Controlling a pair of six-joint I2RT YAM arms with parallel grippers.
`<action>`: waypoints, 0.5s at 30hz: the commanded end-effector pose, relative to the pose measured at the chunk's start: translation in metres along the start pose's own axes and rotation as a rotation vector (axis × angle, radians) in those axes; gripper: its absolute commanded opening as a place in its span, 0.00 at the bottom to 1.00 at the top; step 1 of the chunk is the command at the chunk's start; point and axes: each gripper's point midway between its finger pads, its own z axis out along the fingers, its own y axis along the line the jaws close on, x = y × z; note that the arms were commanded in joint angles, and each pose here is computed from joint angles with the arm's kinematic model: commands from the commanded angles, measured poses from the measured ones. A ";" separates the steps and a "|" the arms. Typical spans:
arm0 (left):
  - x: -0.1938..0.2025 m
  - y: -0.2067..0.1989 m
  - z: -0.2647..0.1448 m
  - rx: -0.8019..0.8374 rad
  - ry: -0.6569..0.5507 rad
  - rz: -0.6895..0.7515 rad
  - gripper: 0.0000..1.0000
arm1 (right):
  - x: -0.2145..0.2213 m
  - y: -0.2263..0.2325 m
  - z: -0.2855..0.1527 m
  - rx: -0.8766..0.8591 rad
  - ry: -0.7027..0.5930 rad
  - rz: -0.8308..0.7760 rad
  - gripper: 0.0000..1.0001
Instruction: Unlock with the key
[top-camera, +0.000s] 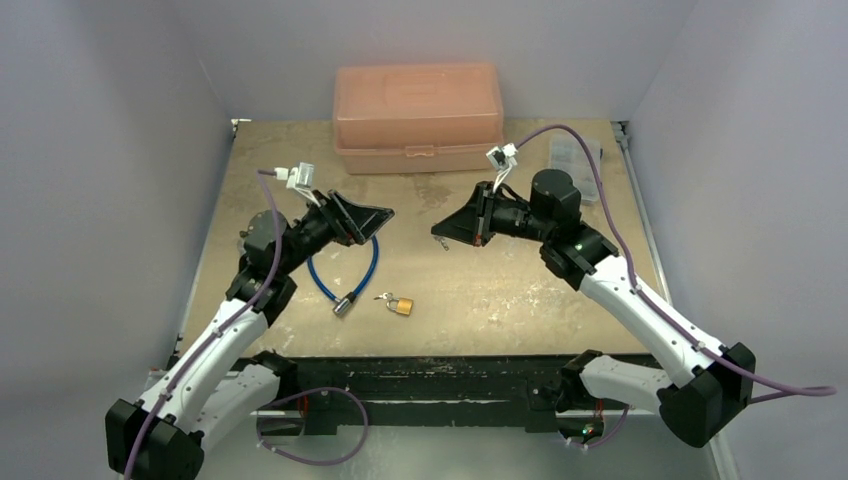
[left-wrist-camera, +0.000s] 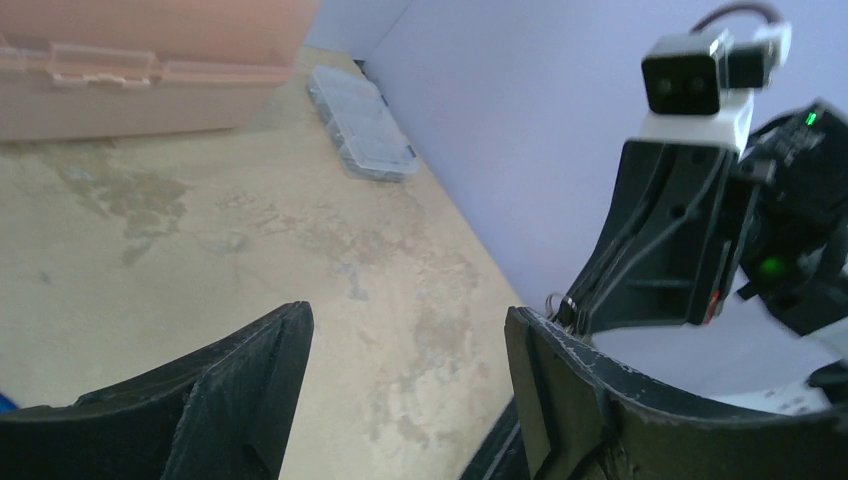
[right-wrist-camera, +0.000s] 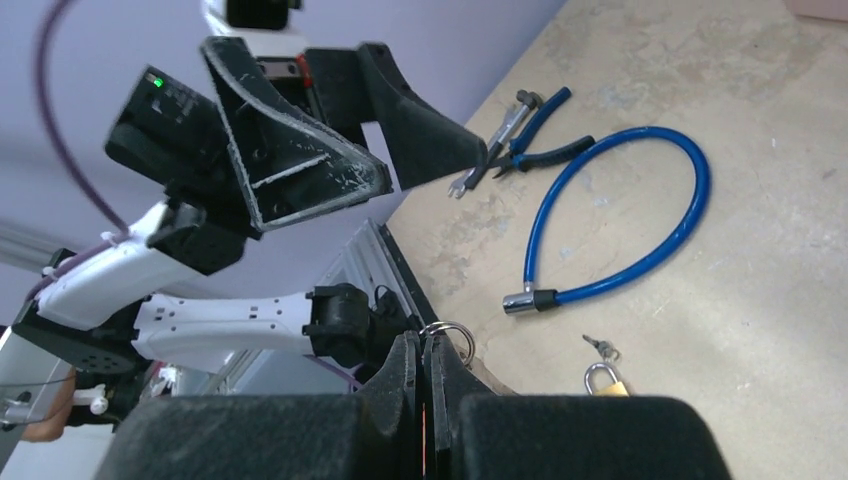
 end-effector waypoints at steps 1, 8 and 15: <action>-0.001 -0.020 -0.013 0.111 -0.084 -0.359 0.71 | -0.013 0.022 0.000 -0.117 -0.066 -0.067 0.00; -0.016 -0.039 -0.041 0.263 -0.262 -0.135 0.69 | -0.024 0.026 0.003 -0.131 -0.120 0.054 0.00; -0.017 -0.039 -0.049 0.295 -0.347 0.149 0.70 | -0.033 0.024 0.010 -0.084 -0.123 0.252 0.00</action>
